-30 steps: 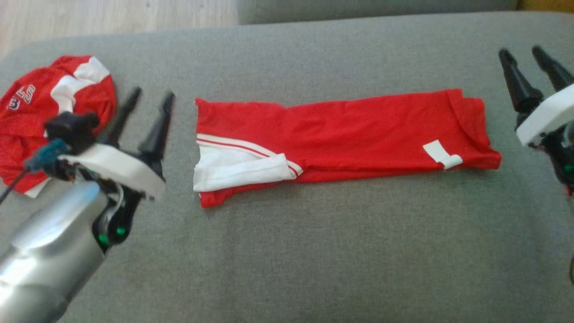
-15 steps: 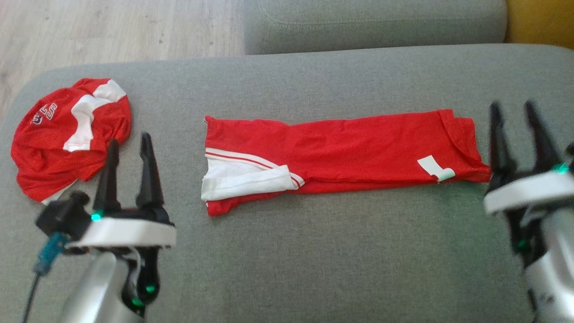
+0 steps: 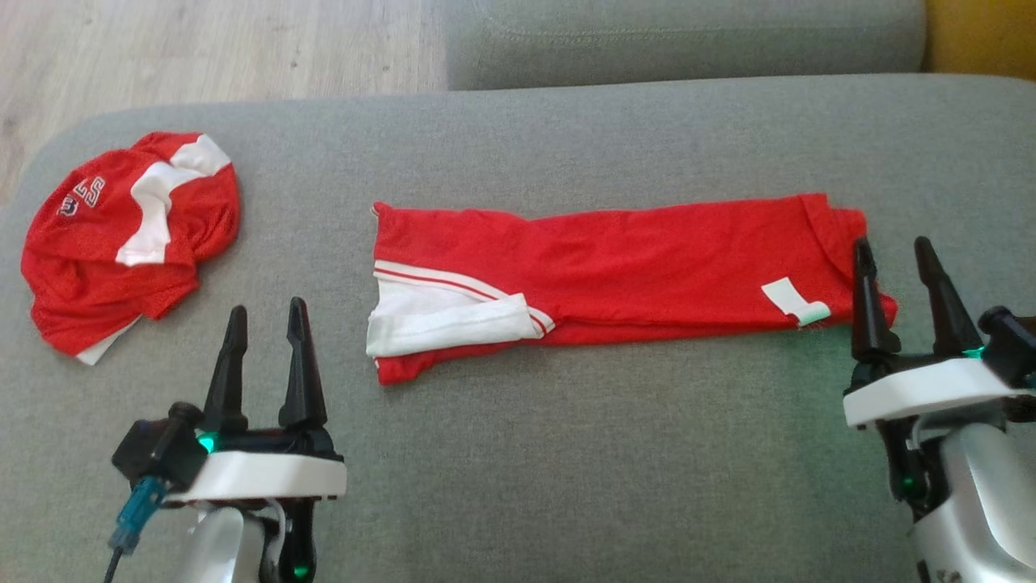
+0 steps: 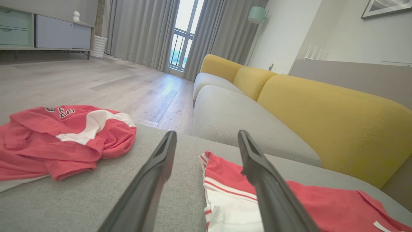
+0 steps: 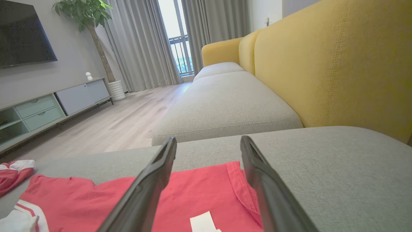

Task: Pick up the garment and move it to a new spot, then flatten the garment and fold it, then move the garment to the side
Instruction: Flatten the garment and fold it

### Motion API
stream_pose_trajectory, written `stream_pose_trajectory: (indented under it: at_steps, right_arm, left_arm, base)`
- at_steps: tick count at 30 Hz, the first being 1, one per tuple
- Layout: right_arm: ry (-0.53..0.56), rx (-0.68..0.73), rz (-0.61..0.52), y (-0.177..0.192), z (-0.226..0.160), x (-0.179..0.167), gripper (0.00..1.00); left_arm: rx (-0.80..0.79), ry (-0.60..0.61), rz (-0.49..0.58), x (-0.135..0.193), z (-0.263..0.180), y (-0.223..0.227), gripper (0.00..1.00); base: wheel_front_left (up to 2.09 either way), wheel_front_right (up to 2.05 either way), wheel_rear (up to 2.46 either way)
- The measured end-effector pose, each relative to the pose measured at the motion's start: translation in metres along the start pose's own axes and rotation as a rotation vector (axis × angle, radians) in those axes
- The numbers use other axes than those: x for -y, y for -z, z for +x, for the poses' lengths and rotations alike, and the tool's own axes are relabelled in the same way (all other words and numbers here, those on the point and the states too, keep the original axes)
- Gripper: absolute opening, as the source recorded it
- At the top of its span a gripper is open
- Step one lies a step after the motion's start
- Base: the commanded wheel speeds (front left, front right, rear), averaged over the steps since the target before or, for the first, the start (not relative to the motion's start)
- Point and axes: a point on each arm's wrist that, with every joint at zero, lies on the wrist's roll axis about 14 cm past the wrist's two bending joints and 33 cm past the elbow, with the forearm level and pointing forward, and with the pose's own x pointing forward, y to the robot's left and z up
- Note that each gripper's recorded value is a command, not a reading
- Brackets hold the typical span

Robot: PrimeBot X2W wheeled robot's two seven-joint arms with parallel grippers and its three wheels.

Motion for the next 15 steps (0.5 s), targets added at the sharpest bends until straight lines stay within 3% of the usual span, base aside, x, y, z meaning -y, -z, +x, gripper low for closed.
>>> stream_pose_trajectory:
  at_steps: [8,15]
  right_arm:
    - [0.107,-0.140,-0.039,0.031,0.023,0.037,1.00]
    - [0.223,-0.356,-0.019,0.086,0.037,0.066,1.00]
  left_arm:
    - [-0.043,-0.025,-0.038,-0.009,0.011,0.018,1.00]
    - [-0.058,-0.051,-0.044,-0.019,0.025,0.025,1.00]
  base:
    - [0.00,0.00,0.00]
    - [0.00,0.00,0.00]
